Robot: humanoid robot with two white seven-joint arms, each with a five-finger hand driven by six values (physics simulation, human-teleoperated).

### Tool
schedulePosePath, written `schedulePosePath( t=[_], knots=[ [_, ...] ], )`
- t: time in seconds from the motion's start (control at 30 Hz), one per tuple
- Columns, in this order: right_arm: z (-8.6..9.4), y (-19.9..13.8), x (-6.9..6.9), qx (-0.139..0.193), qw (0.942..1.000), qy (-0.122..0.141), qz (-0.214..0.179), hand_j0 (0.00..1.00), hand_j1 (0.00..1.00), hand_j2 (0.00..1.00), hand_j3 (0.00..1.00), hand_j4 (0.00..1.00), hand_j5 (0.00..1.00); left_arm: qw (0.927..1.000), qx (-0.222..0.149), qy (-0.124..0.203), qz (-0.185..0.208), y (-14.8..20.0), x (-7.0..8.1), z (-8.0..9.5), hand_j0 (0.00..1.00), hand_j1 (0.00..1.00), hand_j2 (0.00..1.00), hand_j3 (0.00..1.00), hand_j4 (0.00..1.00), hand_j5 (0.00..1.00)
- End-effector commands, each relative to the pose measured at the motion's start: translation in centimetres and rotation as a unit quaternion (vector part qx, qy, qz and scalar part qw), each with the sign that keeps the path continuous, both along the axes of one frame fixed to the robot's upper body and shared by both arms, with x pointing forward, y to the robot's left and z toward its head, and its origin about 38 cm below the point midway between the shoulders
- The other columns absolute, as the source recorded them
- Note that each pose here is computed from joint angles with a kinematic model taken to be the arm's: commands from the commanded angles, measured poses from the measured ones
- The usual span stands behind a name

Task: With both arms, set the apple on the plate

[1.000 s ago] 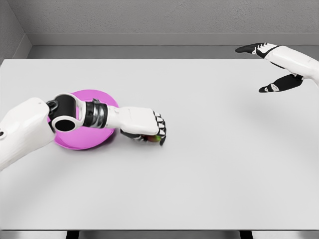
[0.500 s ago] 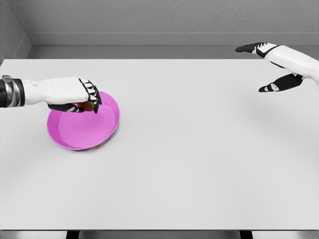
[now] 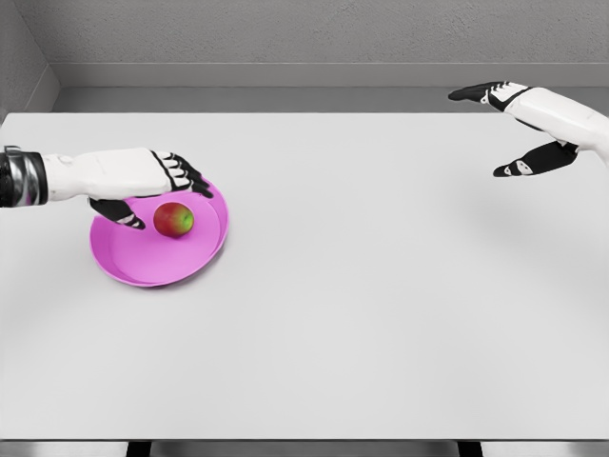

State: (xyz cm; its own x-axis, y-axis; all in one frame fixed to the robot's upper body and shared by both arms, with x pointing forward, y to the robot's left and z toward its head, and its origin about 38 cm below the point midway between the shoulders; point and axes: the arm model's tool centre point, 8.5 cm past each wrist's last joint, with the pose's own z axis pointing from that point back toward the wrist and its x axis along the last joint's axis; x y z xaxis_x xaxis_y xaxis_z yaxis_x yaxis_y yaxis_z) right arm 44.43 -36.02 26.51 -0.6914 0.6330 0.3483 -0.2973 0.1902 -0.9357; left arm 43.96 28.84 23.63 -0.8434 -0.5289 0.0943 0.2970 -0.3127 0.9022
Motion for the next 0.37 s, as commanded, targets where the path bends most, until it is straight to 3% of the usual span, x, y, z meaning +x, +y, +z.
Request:
schedulePosePath(
  t=[0.0, 0.07, 0.13, 0.2, 0.33],
  knots=[
    [0.1, 0.0, 0.0, 0.004, 1.0000, 0.000, 0.000, 1.00, 1.00, 1.00, 1.00, 1.00, 1.00, 0.9977, -0.062, 0.011, -0.024, -2.9, 0.1, 1.0, 1.00, 1.00, 1.00, 1.00, 1.00, 1.00],
    [0.1, 0.0, 0.0, 0.003, 1.0000, 0.000, 0.000, 1.00, 1.00, 1.00, 1.00, 1.00, 1.00, 0.9949, -0.090, -0.018, -0.041, -5.1, 1.5, 4.0, 1.00, 1.00, 1.00, 1.00, 1.00, 1.00],
    [0.1, 0.1, 0.0, 0.003, 1.0000, 0.000, 0.001, 1.00, 1.00, 1.00, 1.00, 1.00, 1.00, 0.9926, -0.114, -0.035, 0.024, -1.5, 3.9, 5.6, 1.00, 1.00, 1.00, 1.00, 1.00, 1.00],
    [0.0, 0.2, -0.1, 0.003, 1.0000, 0.001, 0.002, 1.00, 1.00, 1.00, 1.00, 1.00, 1.00, 0.9868, -0.135, -0.020, 0.087, 2.1, 5.6, 5.2, 1.00, 1.00, 1.00, 1.00, 1.00, 1.00],
    [0.3, 0.3, -0.3, 0.001, 1.0000, -0.003, 0.006, 1.00, 1.00, 1.00, 1.00, 1.00, 1.00, 0.9848, -0.137, -0.010, 0.106, 3.0, 6.1, 4.3, 1.00, 1.00, 1.00, 1.00, 1.00, 1.00]
  ],
)
